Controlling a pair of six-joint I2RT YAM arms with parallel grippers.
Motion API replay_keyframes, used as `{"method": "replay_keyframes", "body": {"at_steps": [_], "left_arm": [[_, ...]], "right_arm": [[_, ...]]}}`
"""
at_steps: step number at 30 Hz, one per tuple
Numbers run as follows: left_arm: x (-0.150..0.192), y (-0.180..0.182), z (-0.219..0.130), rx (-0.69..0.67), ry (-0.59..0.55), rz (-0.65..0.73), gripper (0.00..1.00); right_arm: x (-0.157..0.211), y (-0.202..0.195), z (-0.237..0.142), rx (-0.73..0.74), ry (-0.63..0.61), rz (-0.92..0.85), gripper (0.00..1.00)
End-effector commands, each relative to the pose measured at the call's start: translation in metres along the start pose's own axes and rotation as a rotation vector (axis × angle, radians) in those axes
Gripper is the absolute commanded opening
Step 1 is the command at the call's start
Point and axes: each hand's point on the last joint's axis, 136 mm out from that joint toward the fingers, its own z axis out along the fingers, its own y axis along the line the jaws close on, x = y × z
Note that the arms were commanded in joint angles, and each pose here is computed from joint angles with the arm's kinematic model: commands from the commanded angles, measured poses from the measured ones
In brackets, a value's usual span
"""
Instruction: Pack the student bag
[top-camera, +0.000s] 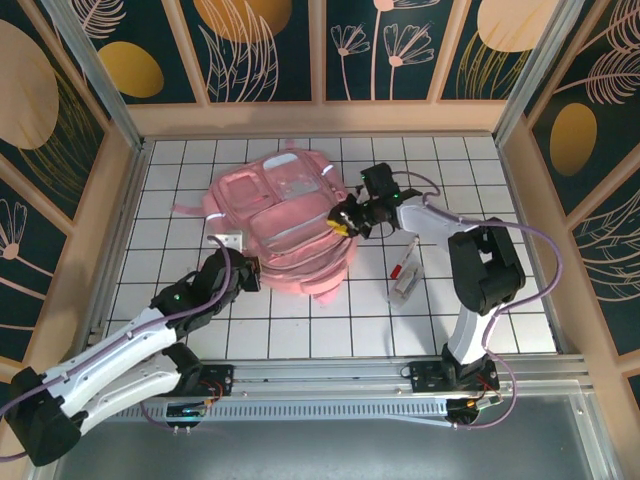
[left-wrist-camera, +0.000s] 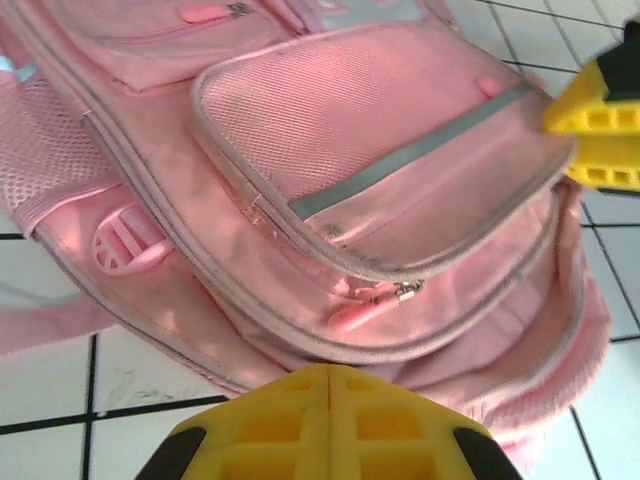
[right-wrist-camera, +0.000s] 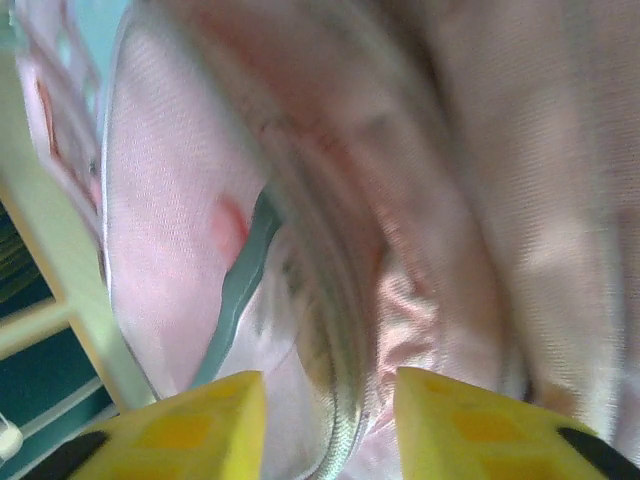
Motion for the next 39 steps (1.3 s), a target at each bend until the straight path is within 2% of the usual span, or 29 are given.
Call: {"method": "replay_keyframes", "body": {"at_steps": [1,6,7,8,9,10,14,18,20,22,27,29,33,39], "left_arm": [[0.009,-0.032,0.013,0.149,0.075,0.015,0.00],[0.017,-0.048,0.041,0.134,0.207,0.056,0.00],[0.017,-0.046,0.044,0.114,0.216,0.068,0.14],[0.017,-0.043,0.049,0.086,0.223,0.082,0.35],[0.016,-0.040,0.052,0.061,0.225,0.101,0.49],[0.016,-0.037,0.054,0.044,0.224,0.121,0.56],[0.017,-0.023,0.059,-0.019,0.206,0.202,0.67],[0.013,-0.017,0.061,-0.041,0.193,0.243,0.69],[0.013,-0.014,0.062,-0.048,0.196,0.255,0.69],[0.015,-0.014,0.064,-0.039,0.198,0.269,0.69],[0.019,-0.007,0.072,-0.028,0.244,0.298,0.67],[0.016,-0.006,0.074,-0.017,0.249,0.294,0.66],[0.009,-0.001,0.079,0.041,0.261,0.275,0.62],[0.021,-0.022,0.083,0.184,0.324,0.385,0.59]], "right_arm": [[0.020,0.007,0.001,-0.006,0.032,0.039,0.48],[0.051,0.025,-0.010,-0.001,-0.077,0.074,0.56],[0.052,0.024,-0.009,0.012,-0.098,0.074,0.57],[0.053,0.021,-0.006,0.024,-0.107,0.085,0.57],[0.055,0.020,-0.001,0.015,-0.092,0.092,0.57],[0.057,0.020,0.004,0.008,-0.068,0.098,0.57],[0.070,0.028,0.023,0.005,0.018,0.083,0.57],[0.071,0.033,0.034,0.013,0.012,0.075,0.57],[0.069,0.031,0.040,0.014,0.014,0.083,0.54],[0.069,0.031,0.045,0.012,0.024,0.083,0.43],[0.072,0.041,0.044,-0.023,0.028,0.062,0.08],[0.073,0.046,0.040,-0.035,0.026,0.052,0.02],[0.074,0.052,0.036,-0.041,0.029,0.029,0.00],[0.077,0.054,0.036,-0.050,0.053,0.035,0.00]]}}
